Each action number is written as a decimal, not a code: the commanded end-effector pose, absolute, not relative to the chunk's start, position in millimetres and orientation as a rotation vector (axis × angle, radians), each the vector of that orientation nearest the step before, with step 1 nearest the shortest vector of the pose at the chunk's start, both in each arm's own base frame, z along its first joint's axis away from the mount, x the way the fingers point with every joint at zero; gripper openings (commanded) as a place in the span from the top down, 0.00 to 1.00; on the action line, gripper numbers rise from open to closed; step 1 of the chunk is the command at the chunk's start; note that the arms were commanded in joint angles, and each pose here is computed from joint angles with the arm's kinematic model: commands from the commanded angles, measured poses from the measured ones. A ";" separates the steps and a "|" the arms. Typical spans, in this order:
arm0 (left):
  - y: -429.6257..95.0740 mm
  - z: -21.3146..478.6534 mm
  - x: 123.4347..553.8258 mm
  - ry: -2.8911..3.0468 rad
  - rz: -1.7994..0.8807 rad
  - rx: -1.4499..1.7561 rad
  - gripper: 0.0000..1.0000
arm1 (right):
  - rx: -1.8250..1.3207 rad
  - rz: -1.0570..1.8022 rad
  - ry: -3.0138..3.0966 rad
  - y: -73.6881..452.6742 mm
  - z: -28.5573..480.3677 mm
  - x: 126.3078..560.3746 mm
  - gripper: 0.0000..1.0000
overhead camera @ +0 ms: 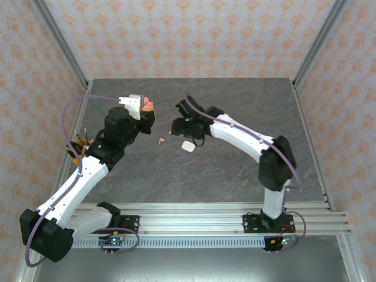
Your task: Insert the wireless bluetooth earbuds into the charging case
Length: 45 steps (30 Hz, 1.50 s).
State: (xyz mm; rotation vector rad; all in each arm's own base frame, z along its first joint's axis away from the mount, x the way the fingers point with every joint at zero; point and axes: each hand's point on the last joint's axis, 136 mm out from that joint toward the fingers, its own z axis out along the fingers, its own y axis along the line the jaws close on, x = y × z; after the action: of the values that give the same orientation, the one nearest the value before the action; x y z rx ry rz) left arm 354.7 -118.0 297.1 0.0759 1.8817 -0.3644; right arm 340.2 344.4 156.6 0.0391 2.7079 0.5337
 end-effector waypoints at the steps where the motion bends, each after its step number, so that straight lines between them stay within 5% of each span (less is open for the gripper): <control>1: -93.3 325.8 363.0 1.761 -0.368 -0.064 1.00 | 0.175 0.390 2.769 353.0 142.3 336.0 0.31; 20: -54.3 306.6 372.9 1.792 -0.356 -0.201 1.00 | 0.456 0.286 2.773 425.1 80.3 369.6 0.38; 45: -58.5 281.1 374.4 1.839 -0.390 -0.185 1.00 | 0.501 0.279 2.784 442.4 28.7 382.5 0.52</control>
State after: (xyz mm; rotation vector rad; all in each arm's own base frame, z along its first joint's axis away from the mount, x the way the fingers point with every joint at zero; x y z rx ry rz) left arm 372.0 -60.0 277.1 -0.1810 1.8698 -0.3765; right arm 384.1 442.5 37.2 0.4861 2.7816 0.3078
